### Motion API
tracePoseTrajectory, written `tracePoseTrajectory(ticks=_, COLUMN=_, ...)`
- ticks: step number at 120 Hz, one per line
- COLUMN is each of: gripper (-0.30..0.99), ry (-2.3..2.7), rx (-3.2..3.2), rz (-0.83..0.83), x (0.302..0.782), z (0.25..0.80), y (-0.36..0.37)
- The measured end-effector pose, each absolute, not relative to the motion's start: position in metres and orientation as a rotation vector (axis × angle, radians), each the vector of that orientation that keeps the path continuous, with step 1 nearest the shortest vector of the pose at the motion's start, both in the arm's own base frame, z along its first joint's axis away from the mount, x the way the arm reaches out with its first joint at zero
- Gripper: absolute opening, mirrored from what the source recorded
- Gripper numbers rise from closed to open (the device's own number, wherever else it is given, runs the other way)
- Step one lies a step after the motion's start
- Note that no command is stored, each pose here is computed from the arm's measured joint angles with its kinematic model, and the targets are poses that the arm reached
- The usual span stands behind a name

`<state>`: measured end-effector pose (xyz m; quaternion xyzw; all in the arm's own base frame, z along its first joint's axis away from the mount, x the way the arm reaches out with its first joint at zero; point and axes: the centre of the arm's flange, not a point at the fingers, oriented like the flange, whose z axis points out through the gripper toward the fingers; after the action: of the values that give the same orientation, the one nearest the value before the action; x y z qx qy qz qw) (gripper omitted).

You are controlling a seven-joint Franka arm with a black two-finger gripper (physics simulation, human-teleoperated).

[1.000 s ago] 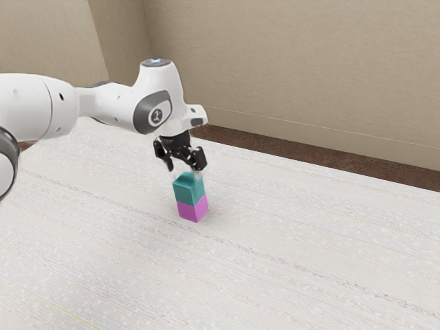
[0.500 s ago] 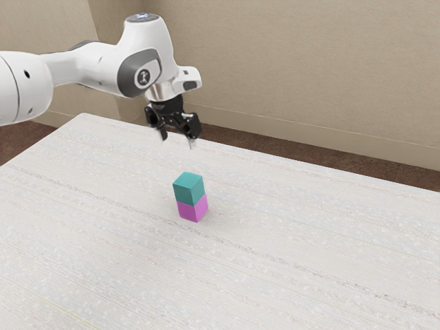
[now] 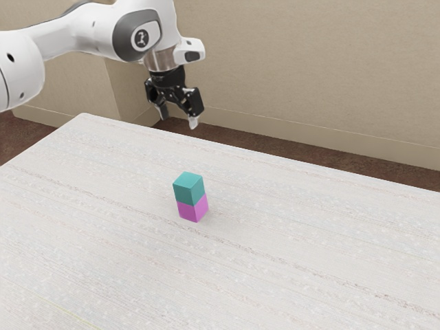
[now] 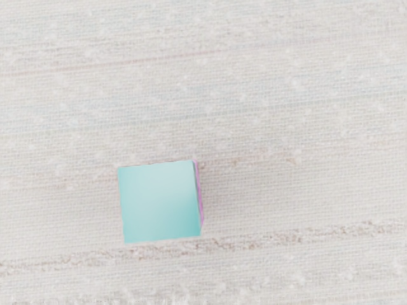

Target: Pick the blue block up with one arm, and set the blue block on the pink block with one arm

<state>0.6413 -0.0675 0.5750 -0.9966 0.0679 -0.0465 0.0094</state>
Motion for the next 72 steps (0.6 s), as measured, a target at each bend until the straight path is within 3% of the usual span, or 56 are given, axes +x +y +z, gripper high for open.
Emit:
tracePoseTrajectory(ticks=12, gripper=0.69, ry=0.265, rx=-3.054, rz=-0.488, x=0.579, z=0.744, y=-0.087)
tracePoseTrajectory(ticks=19, gripper=0.69, ry=0.238, rx=-3.029, rz=-0.531, x=0.546, z=0.792, y=-0.078)
tracePoseTrajectory(ticks=53, gripper=0.69, ry=0.041, rx=-3.013, rz=-0.241, x=0.523, z=0.783, y=-0.041)
tracePoseTrajectory(ticks=72, gripper=0.69, ry=-0.016, rx=-3.109, rz=0.056, x=0.558, z=0.708, y=-0.018)
